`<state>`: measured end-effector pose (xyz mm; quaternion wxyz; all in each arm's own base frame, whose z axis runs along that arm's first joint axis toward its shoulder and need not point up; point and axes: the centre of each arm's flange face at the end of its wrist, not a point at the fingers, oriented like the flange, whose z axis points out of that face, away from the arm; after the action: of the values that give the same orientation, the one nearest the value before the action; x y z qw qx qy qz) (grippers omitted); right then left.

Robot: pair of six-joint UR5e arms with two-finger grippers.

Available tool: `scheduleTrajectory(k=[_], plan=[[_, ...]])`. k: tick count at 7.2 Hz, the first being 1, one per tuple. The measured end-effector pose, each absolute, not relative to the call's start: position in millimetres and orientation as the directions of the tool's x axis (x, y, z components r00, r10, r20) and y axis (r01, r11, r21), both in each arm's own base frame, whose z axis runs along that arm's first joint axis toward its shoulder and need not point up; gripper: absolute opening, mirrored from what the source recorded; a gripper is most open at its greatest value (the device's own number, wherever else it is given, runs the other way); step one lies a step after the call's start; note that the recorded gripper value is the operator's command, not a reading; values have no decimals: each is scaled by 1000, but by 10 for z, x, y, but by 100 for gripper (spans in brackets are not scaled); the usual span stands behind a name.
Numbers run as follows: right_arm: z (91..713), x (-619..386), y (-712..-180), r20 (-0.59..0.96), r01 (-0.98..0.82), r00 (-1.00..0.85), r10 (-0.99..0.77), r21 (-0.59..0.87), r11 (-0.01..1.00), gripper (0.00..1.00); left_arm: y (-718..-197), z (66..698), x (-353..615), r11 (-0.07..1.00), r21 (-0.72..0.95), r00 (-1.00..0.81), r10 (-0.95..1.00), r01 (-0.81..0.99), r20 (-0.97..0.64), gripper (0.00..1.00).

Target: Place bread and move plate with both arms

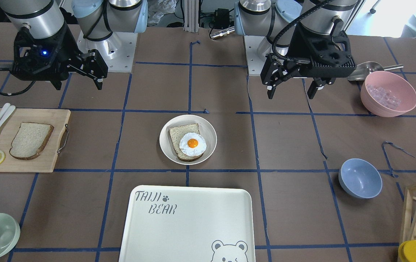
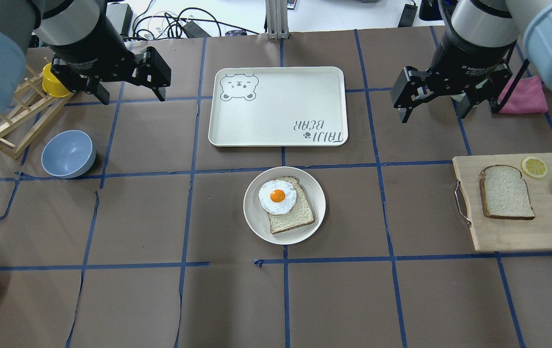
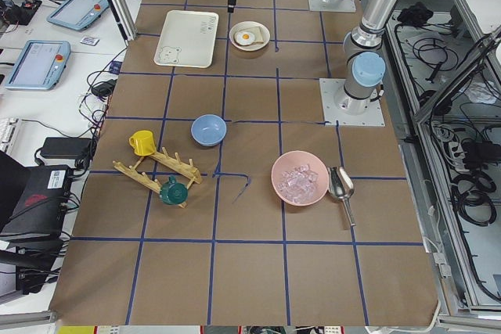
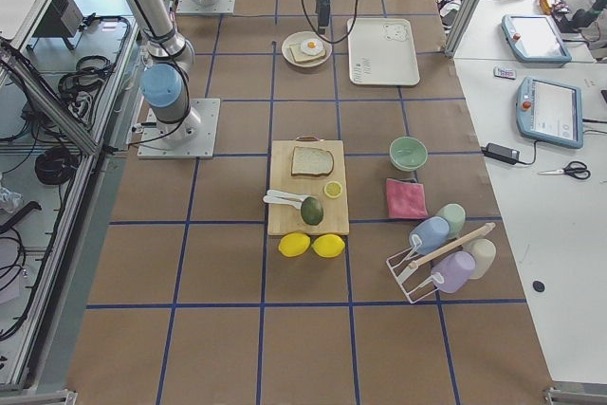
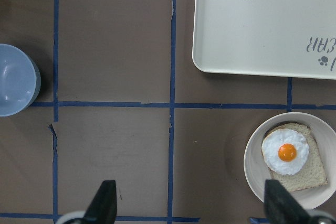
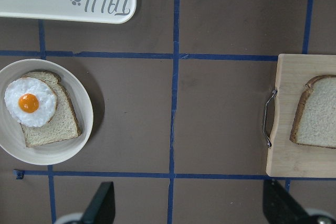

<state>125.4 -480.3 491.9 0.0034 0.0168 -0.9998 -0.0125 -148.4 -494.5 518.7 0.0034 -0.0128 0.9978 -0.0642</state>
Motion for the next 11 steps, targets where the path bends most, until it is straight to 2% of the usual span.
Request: scheduleTrajectory(k=[11], plan=[[4672,1208,-4926,4,-29,-1000,-30,68,997,100,-4944,5187,-1485,991,-128,-1000,-26,-25,-5,100]])
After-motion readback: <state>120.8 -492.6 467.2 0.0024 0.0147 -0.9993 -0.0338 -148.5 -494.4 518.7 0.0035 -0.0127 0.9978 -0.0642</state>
